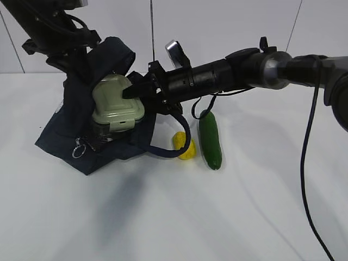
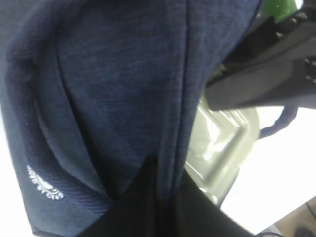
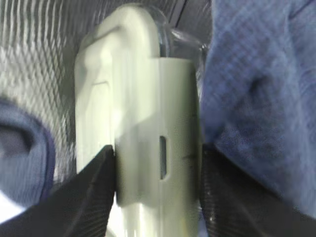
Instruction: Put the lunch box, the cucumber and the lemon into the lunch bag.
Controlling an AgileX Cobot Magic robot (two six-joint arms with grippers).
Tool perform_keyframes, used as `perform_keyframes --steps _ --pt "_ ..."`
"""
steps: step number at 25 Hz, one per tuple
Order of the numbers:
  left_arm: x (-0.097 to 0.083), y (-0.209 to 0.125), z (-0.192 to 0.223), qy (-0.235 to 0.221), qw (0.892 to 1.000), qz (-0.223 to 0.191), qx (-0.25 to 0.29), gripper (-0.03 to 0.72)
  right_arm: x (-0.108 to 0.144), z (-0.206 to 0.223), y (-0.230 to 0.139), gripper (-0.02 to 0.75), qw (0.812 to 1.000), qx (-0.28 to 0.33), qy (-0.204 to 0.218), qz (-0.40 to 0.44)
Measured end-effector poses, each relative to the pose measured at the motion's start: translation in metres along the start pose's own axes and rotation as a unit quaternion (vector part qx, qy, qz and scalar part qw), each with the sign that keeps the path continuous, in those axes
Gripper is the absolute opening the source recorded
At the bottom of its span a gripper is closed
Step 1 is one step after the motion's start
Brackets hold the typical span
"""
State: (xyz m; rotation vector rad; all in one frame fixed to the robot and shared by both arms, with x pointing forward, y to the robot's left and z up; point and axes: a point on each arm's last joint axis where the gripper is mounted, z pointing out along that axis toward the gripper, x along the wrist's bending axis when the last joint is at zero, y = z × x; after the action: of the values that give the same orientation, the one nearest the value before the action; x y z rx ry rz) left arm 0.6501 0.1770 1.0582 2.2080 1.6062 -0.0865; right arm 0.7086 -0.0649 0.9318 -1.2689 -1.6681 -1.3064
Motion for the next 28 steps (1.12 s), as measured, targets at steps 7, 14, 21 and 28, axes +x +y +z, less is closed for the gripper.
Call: perform_keyframes --steps 7,14,21,28 --pt "-0.004 0.001 0.0 -0.019 1.0 -0.007 -0.003 0.003 0.0 0.009 0.005 0.39 0.999 -0.042 -0.022 -0.008" --pt "-0.006 0.001 0.0 -0.031 0.999 -0.012 -0.005 0.003 0.007 0.035 -0.001 0.39 0.996 -0.061 -0.051 -0.036" --pt "-0.007 0.001 0.0 -0.039 0.999 -0.015 -0.006 0.003 0.008 0.049 -0.005 0.39 0.993 -0.071 -0.08 -0.054" --pt "-0.008 0.001 0.0 -0.042 0.999 -0.016 -0.006 0.003 -0.019 0.059 -0.014 0.39 0.994 -0.062 -0.089 -0.023"
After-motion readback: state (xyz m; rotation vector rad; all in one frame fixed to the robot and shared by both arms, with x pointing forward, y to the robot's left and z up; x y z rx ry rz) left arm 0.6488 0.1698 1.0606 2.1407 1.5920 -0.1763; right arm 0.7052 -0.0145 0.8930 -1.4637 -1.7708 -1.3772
